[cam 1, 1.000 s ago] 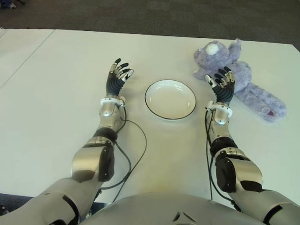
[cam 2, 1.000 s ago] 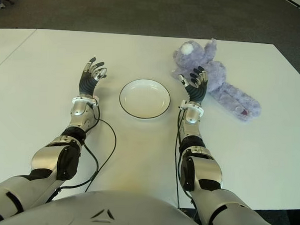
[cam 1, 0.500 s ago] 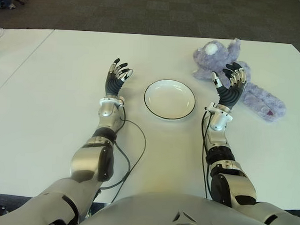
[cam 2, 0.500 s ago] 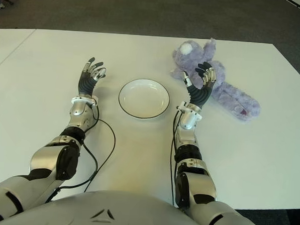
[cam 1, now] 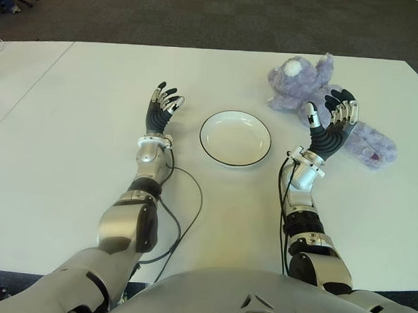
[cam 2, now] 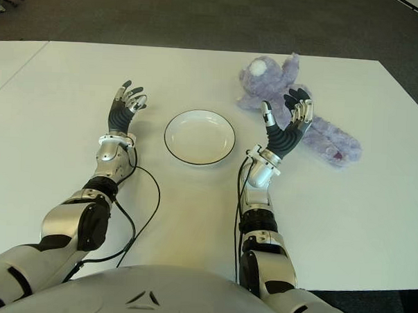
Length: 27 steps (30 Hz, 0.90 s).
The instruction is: Put the doll into the plate.
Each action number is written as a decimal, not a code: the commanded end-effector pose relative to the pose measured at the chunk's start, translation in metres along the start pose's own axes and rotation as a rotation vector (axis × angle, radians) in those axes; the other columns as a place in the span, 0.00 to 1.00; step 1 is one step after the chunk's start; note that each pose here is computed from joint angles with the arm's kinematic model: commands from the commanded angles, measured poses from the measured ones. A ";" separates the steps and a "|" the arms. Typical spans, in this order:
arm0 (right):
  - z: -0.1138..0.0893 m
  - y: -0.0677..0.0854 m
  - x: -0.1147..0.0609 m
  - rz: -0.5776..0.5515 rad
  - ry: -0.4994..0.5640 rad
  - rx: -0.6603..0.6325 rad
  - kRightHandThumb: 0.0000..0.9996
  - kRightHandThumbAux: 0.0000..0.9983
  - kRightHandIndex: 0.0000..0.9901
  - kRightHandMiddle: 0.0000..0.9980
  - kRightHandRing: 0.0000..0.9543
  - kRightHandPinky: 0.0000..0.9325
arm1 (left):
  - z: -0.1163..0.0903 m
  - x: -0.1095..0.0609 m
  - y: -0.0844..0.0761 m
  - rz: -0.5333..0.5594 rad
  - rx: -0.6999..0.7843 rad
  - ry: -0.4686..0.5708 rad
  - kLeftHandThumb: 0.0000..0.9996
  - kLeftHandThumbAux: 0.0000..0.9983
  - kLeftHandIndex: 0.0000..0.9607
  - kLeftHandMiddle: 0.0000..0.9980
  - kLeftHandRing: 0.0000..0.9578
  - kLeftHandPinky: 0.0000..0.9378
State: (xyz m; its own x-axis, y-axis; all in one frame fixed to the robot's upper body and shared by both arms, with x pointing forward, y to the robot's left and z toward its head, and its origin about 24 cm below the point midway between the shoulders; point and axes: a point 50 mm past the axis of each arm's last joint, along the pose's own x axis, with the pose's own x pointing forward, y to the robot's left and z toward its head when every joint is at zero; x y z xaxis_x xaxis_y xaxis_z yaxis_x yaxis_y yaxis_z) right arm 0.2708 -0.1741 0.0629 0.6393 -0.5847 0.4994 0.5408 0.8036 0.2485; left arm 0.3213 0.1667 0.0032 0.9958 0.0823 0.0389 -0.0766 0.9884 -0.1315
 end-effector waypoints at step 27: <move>0.037 -0.049 -0.002 0.186 -0.102 -0.694 0.15 0.62 0.07 0.08 0.05 0.03 | -0.099 -0.107 0.026 0.149 -0.069 0.455 0.06 0.64 0.12 0.24 0.29 0.33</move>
State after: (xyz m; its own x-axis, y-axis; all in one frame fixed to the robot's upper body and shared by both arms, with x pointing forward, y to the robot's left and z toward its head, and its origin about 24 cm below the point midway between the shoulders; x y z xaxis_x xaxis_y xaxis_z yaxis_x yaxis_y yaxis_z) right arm 0.2220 -0.1927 0.0733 0.6981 -0.4138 0.5843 0.6409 0.7250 -0.2524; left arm 0.3211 0.1677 0.0018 0.9961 0.0839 0.0264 -0.0797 0.9881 -0.1316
